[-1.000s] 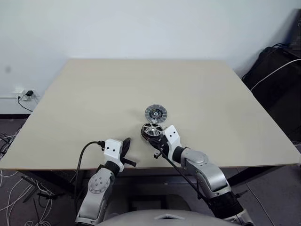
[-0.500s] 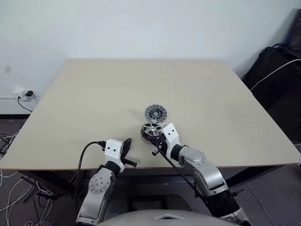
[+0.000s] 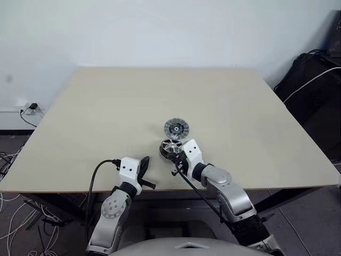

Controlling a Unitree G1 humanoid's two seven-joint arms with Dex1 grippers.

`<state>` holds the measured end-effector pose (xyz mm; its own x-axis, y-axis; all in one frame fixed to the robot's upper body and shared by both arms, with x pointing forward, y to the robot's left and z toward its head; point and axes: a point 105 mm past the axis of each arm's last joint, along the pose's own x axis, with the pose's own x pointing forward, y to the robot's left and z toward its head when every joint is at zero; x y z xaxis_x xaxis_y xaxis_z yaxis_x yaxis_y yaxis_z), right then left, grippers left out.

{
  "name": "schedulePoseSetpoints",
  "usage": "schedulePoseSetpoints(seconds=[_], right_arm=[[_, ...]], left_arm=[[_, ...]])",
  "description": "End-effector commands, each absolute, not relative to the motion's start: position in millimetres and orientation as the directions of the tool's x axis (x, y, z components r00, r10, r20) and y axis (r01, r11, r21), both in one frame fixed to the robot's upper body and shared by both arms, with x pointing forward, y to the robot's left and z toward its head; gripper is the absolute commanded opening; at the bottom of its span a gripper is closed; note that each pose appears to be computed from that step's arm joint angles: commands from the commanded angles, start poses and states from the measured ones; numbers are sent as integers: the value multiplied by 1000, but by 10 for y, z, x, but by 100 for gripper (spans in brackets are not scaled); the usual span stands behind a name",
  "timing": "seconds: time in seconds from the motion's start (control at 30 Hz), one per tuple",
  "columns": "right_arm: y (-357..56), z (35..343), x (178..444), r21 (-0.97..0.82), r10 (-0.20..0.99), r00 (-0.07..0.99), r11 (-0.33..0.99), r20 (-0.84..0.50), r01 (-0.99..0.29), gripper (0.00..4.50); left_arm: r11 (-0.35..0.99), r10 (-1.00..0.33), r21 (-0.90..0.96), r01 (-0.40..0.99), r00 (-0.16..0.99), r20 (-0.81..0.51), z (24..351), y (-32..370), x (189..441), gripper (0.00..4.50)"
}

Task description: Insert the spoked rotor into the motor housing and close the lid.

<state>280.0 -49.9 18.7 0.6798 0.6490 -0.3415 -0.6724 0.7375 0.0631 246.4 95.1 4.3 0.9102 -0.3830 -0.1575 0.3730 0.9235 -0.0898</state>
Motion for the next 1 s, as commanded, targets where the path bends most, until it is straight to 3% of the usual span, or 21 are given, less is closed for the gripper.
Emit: schedulePoseSetpoints(seconds=[0.03,0.57,0.87,1.0], right_arm=[[-507,305,2886,13,641,707,744,-298,-668,0],[-491,169,2793,-71,673,629,659,-388,-749,0],[-382,560,2773,35,781,599,613,-173,-789,0],[-397,644,2837,53,764,631,642,-137,-765,0]], left_arm=[[919,-393,-89,384,911,-126,121,906,2502,2],[920,-391,-90,382,911,-129,120,900,2520,2],[919,-394,-95,384,910,-132,112,892,2504,2],[916,-400,-97,389,907,-132,113,882,2502,2]])
